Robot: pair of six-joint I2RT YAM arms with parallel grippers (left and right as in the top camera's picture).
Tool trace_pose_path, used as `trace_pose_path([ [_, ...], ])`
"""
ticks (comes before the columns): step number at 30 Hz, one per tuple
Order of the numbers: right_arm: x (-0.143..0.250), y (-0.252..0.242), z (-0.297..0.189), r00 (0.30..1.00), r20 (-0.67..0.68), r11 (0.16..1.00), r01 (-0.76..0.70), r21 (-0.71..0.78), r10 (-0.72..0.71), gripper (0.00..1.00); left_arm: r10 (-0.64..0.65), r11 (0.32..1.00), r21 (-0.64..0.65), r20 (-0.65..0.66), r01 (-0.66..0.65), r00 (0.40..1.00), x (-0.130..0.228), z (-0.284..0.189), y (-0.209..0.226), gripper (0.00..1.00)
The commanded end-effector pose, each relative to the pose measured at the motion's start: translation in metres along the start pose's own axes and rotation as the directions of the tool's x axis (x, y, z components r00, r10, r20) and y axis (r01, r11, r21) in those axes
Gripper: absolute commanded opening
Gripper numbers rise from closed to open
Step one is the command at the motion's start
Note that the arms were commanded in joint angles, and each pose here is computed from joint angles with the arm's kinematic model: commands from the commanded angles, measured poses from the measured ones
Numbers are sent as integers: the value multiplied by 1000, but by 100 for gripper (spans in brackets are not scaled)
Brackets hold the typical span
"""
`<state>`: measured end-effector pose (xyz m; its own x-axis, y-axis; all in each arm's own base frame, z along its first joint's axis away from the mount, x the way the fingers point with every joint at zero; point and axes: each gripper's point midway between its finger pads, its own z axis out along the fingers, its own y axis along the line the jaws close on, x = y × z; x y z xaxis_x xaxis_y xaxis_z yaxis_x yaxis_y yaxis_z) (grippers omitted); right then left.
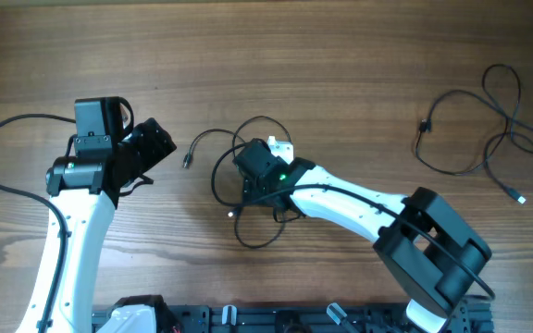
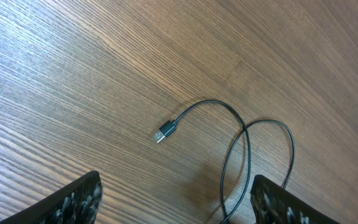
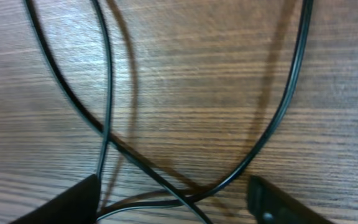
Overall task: Untangle cables
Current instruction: 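Lower the right gripper onto the center cable loop and grasp it, then drag the grasped cable to the right side pile with the right gripper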
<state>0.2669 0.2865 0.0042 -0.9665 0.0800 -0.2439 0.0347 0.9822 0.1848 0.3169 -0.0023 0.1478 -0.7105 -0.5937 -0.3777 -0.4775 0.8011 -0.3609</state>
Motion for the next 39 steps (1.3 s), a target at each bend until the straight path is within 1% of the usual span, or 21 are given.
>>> trace_pose_path([
  [1,10,-15,13,1000,-23,998,-6,67,8,65,-14,1000,-19,12,15,1000,-3,1,4,79],
  [2,11,-16,14,1000,-24,997,-6,75,8,59,-15,1000,-18,12,15,1000,-3,1,4,79],
  [4,10,-18,14,1000,-19,996,-11,83,13,34,-14,1000,-18,12,15,1000,-3,1,4,79],
  [7,6,-26,13,1000,8,993,-10,121,9,19,-15,1000,-20,10,15,1000,-2,1,5,79],
  [9,3,-40,11,1000,30,982,-6,188,0,5,-15,1000,-23,6,15,1000,-1,1,5,79],
  [11,0,-55,8,999,37,968,0,249,-9,4,-16,1000,-25,3,16,1000,-1,0,6,79],
  [16,-19,-83,-3,999,44,950,-44,309,32,4,-16,1000,-26,0,16,1000,0,0,6,79],
  [21,-60,-100,-38,995,96,963,-2,270,-25,4,-16,1000,-27,0,16,1000,0,0,6,79],
  [23,-80,-109,-61,988,154,970,-26,242,-12,4,-16,1000,-26,0,16,1000,0,0,6,79],
  [25,-105,-126,-87,974,224,971,-22,239,-33,4,-16,1000,-21,-4,16,1000,1,1,5,79],
  [29,-166,-194,-164,912,402,942,-66,330,-77,4,-16,1000,-21,-5,16,1000,1,1,5,79],
  [33,-214,-272,-239,818,574,899,-215,380,-47,4,-16,1000,-21,-4,16,1000,1,1,5,79],
  [36,-236,-331,-292,725,689,849,-360,387,-7,4,-16,1000,-21,-4,16,1000,1,1,5,79],
  [38,-244,-373,-327,635,772,800,-474,368,21,4,-16,1000,-21,-4,16,1000,1,1,5,79],
  [39,-245,-387,-339,600,799,781,-512,357,29,4,-16,1000,-21,-4,16,1000,1,1,5,79],
])
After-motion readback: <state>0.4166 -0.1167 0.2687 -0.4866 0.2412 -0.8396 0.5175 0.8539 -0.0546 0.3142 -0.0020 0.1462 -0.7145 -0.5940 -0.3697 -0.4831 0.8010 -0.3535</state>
